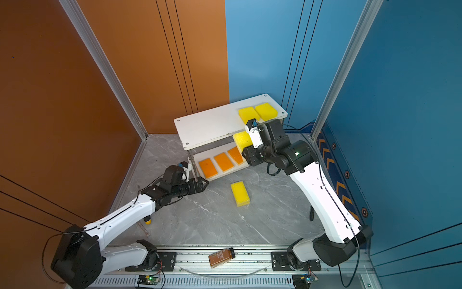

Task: Arrange cleaning sponges on a shelf
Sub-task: Place the cleaning sponge at the shelf.

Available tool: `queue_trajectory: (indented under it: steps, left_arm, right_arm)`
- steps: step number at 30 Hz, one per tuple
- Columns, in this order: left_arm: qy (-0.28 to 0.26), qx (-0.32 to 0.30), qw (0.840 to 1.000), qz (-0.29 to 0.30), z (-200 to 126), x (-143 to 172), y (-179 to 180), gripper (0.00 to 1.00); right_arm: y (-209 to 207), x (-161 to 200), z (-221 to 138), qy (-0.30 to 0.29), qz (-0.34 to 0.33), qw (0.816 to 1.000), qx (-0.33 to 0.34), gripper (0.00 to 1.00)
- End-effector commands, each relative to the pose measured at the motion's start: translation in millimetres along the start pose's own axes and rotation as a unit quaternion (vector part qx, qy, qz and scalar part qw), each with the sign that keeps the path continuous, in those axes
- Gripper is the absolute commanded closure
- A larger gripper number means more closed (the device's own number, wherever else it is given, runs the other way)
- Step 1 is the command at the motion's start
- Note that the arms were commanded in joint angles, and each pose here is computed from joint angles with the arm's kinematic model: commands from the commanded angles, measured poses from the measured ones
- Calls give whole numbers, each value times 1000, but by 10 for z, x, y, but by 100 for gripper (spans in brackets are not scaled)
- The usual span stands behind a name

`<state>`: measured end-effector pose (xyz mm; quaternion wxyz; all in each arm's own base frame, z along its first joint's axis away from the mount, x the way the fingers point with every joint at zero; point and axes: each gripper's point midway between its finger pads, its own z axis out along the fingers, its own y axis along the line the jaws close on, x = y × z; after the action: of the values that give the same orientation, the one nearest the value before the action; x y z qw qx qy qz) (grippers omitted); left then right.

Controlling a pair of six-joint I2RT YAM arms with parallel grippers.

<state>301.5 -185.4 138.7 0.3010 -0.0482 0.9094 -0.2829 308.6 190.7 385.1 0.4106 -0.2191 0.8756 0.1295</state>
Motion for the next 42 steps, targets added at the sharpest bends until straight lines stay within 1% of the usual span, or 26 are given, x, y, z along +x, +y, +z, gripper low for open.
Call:
queue_trajectory:
  steps: [1, 10, 13, 16, 20, 27, 32, 42]
  left_arm:
    - [-4, 6, 1000, 12, -50, -2, -24, 2]
    - [-10, 10, 1000, 13, -81, -23, -46, 2]
    - [-14, 8, 1000, 11, -97, -27, -35, 2]
    - [-17, 8, 1000, 11, -120, -34, -38, 2]
    - [-20, 7, 1000, 12, -140, -44, -34, 2]
    - [-6, -2, 1000, 10, -134, 11, 5, 2]
    - [-8, -5, 1000, 10, -147, 6, 13, 2]
    - [-8, -6, 1000, 9, -146, -5, 14, 2]
  right_arm:
    - [-70, -140, -157, -19, -17, 1000, 17, 45]
    - [-124, -723, -186, -80, -52, 994, 50, 45]
    - [-137, -897, -98, -94, -60, 992, 59, 44]
    - [-186, -984, 54, -93, -71, 990, 79, 44]
    - [-202, -1055, 275, -91, -77, 989, 87, 44]
    - [-85, -1169, 571, -104, -72, 990, 57, 44]
    - [-32, -1210, 703, -106, -70, 991, 42, 44]
    - [-10, -1157, 941, -89, -68, 993, 42, 41]
